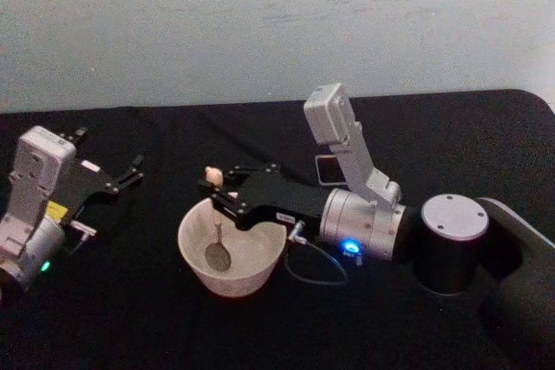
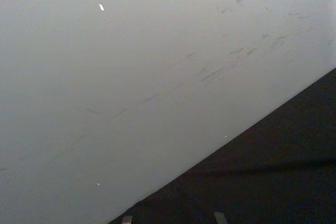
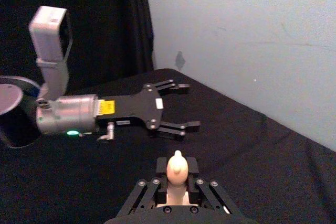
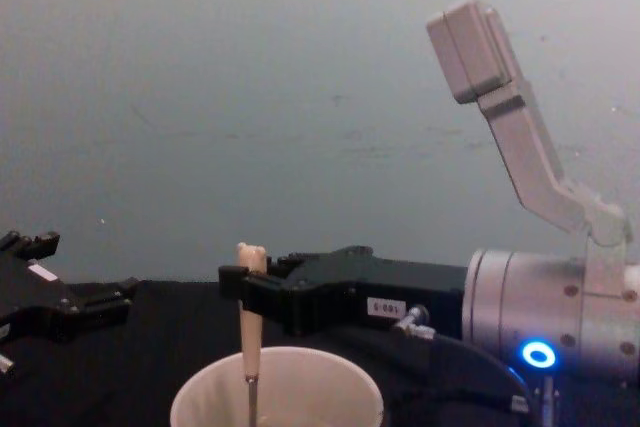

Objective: Pick up the stirring spoon with one hand, stir inside the cup, then place it back in its original position.

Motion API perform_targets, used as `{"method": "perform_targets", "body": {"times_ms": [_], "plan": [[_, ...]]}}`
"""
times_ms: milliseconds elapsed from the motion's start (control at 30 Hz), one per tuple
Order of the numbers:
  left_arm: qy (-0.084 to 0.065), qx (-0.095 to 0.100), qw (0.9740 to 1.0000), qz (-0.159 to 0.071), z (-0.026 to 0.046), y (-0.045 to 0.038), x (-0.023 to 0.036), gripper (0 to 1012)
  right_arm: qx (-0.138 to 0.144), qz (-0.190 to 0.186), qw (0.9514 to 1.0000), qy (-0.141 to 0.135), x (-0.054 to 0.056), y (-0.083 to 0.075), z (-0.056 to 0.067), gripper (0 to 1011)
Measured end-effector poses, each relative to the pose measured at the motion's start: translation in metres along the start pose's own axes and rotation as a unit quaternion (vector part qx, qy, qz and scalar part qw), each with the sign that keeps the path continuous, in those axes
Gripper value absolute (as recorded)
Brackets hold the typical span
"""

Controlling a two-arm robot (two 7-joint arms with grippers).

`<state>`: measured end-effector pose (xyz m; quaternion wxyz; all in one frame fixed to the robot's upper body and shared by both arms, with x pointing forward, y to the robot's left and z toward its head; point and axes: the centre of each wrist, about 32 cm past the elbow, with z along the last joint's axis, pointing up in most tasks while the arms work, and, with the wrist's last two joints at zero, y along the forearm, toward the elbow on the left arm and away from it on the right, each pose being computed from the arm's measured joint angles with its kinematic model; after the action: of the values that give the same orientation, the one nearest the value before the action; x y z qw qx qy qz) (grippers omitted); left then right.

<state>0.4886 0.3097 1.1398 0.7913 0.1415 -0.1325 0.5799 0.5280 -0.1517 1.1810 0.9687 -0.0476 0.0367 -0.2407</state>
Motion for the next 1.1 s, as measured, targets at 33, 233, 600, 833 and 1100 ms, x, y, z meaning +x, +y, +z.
{"method": "perform_targets", "body": {"times_ms": [33, 233, 600, 833, 1100], "plan": [[0.000, 0.000, 1.0000, 0.000, 0.0000, 0.0000, 0.0000, 1001, 0.000, -0.002, 1.0000, 0.000, 0.001, 0.001, 0.000, 205], [0.000, 0.000, 1.0000, 0.000, 0.0000, 0.0000, 0.0000, 1001, -0.003, -0.021, 0.9998, -0.004, 0.010, 0.002, 0.001, 205], [0.000, 0.000, 1.0000, 0.000, 0.0000, 0.0000, 0.0000, 1002, -0.004, -0.046, 0.9989, -0.009, 0.022, -0.010, 0.003, 205], [0.000, 0.000, 1.0000, 0.000, 0.0000, 0.0000, 0.0000, 1002, -0.006, -0.047, 0.9988, -0.010, 0.022, -0.027, 0.002, 205], [0.000, 0.000, 1.0000, 0.000, 0.0000, 0.0000, 0.0000, 1001, -0.009, -0.033, 0.9994, -0.006, 0.013, -0.052, 0.000, 205]]}}
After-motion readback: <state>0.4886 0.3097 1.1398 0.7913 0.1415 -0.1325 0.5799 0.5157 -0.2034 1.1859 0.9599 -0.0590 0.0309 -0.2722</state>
